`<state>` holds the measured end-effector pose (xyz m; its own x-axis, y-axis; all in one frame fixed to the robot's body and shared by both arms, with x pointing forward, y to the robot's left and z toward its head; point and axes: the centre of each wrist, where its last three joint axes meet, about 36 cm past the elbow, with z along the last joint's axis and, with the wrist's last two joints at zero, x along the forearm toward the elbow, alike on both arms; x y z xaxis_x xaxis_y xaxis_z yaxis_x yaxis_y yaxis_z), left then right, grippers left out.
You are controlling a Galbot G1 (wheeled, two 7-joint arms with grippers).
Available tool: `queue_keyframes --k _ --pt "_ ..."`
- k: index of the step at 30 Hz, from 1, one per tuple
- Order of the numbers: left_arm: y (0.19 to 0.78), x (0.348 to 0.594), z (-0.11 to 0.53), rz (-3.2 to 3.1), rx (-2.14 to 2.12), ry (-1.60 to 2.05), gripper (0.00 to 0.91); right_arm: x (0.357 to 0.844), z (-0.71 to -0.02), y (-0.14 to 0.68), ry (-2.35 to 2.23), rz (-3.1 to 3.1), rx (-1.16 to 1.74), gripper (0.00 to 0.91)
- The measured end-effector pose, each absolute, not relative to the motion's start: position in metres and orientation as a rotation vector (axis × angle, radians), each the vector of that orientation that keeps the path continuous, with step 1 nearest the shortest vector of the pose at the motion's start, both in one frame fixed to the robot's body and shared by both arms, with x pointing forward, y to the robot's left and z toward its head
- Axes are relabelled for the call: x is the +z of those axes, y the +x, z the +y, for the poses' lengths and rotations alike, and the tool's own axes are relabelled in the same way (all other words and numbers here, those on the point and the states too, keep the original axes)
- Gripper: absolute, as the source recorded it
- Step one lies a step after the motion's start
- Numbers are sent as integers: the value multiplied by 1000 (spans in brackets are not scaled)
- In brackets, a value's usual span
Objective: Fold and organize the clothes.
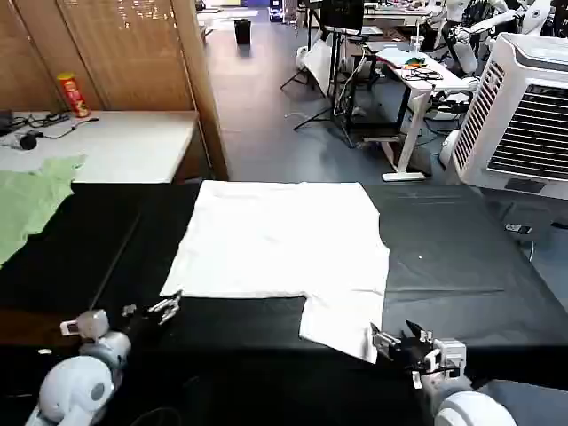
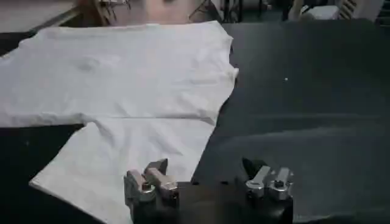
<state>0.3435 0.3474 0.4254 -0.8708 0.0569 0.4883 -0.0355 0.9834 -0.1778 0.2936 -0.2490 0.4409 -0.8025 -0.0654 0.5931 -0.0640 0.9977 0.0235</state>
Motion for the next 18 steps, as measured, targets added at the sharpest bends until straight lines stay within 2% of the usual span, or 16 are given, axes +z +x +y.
queue_keyframes --k 2,3,4,5,6,7,8,9,10,11,13,15,18 --pt "344 423 348 -2621 236 -10 878 438 -247 295 89 -2506 -6 878" --pt "344 422 349 -2623 233 -8 741 437 -246 295 88 -2503 -8 819" --pt "344 421 350 -2621 234 -6 614 436 -245 295 89 -2501 -10 819" --pt "345 420 350 -2619 234 -4 458 435 -244 296 89 -2498 -9 731" --pt "345 419 351 -2616 234 -4 410 433 -243 296 88 -2495 -11 722" --pt "345 417 352 -2614 238 -9 341 432 -242 296 90 -2493 -12 634" --pt "345 416 352 -2613 243 -16 283 431 -241 296 93 -2489 -14 634" --pt "345 414 352 -2612 248 -20 185 430 -239 296 94 -2487 -14 410" --pt "345 413 352 -2611 251 -24 166 429 -238 296 93 -2484 -14 322" --pt "346 412 352 -2611 253 -24 127 428 -238 295 92 -2481 -14 185" --pt "347 409 353 -2610 255 -23 68 425 -237 295 93 -2474 -13 68" --pt "348 407 353 -2608 256 -24 0 424 -236 294 95 -2469 -16 29" --pt "348 403 355 -2602 252 -18 0 425 -235 291 100 -2477 -24 10"
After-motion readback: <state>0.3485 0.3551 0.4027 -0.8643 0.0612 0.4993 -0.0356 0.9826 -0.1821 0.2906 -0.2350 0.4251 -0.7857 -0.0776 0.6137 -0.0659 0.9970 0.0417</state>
